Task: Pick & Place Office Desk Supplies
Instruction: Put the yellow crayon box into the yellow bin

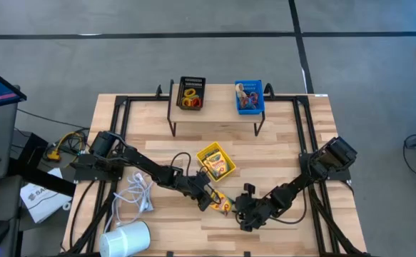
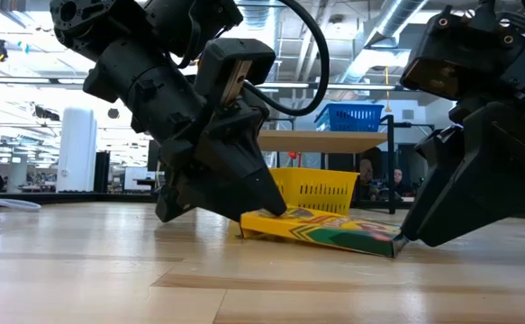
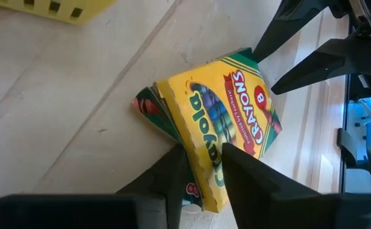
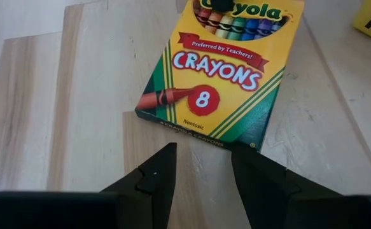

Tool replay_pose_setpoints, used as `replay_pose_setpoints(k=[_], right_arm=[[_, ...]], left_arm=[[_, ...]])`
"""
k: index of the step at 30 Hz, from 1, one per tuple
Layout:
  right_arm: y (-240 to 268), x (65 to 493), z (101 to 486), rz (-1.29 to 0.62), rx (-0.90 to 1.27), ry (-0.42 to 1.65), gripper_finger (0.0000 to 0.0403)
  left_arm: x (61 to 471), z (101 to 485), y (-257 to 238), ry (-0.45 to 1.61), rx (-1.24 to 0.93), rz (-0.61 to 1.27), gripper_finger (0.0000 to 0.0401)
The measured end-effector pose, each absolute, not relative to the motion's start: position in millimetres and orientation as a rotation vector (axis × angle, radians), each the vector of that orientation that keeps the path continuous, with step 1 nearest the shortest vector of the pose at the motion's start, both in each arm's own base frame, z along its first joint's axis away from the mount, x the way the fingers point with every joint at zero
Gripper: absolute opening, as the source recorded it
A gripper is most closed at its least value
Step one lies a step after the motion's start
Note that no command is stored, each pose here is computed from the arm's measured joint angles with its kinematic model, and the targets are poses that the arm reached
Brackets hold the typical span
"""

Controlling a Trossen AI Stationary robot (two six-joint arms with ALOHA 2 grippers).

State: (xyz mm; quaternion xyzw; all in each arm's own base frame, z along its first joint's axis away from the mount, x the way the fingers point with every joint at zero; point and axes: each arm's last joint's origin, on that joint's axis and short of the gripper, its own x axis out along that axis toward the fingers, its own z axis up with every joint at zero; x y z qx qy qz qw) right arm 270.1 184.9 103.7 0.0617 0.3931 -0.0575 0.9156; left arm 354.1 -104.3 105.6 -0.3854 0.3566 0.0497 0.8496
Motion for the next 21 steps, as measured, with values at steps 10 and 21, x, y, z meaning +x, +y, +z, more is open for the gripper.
replay_pose_setpoints(k=[10,21], right_arm=[[184.5,270.2,103.5,-0.12,0.126,0.811,0.015],[184.3,269.9,103.3,-0.122,0.123,0.814,0.015]], left_arm=[[356.3,106.8,-98.9,0.739,-0.817,0.116,0.0118],[356.0,107.0,-98.9,0.743,-0.804,0.113,0.0117]])
